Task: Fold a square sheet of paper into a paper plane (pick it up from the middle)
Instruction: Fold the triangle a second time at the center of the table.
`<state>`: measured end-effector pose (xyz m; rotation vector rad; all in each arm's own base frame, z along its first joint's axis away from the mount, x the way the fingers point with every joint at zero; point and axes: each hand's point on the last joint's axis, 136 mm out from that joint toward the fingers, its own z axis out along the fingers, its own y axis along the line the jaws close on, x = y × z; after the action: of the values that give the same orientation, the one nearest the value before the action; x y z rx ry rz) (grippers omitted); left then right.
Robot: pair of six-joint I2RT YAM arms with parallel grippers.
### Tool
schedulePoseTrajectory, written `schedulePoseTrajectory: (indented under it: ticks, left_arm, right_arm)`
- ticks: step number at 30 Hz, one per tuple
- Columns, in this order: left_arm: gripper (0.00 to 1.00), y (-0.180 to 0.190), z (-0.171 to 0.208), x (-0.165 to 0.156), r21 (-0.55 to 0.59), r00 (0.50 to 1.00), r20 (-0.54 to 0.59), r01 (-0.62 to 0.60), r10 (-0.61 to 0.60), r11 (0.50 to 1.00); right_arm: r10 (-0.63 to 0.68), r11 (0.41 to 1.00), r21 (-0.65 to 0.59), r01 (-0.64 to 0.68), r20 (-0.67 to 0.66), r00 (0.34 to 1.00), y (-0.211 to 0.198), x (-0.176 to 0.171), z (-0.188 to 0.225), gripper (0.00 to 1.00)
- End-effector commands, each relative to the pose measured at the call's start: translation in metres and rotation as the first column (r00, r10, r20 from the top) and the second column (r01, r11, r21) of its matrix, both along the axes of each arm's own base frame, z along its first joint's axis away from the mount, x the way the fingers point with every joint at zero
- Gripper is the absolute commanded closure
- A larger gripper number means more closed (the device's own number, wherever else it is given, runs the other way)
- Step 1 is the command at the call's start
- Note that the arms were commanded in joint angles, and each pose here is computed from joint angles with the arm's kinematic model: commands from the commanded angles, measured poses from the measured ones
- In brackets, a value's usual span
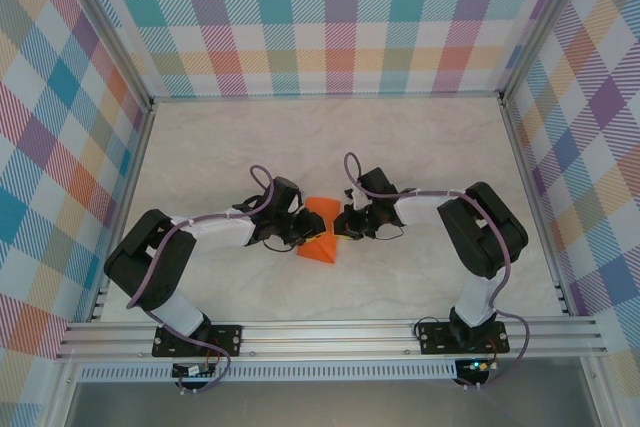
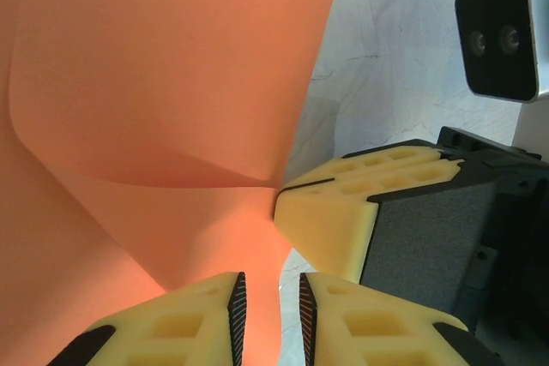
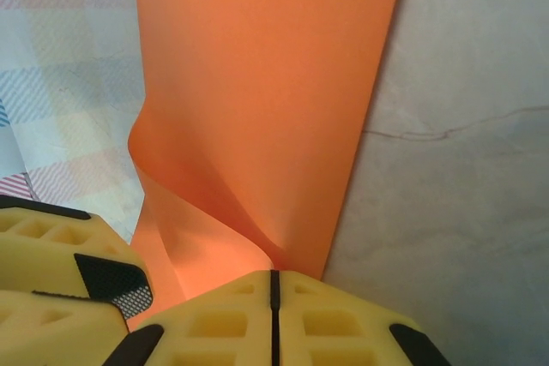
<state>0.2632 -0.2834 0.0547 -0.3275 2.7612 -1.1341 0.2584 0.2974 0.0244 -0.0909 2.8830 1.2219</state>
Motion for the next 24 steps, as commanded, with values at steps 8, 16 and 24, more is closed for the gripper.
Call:
schedulePoseTrajectory:
  ticks: [8, 16, 24]
  left_arm:
    - [0.75, -0.010, 0.006, -0.002, -0.041, 1.000, 0.005, 0.026, -0.026, 0.999]
    - [0.77, -0.007, -0.003, -0.005, -0.016, 1.000, -0.012, 0.026, -0.026, 1.000]
    - [0.79, -0.007, -0.009, -0.009, -0.007, 0.999, -0.031, 0.034, -0.035, 0.999]
  right_arm:
    - [0.049, 0.998, 0.030, -0.050, 0.024, 0.999, 0.008, 0.005, 0.002, 0.90]
    - [0.080, 0.996, 0.049, -0.081, 0.020, 0.997, 0.012, -0.002, 0.003, 0.89]
    - [0.093, 0.995, 0.047, -0.093, 0.007, 0.996, 0.012, -0.009, 0.002, 0.89]
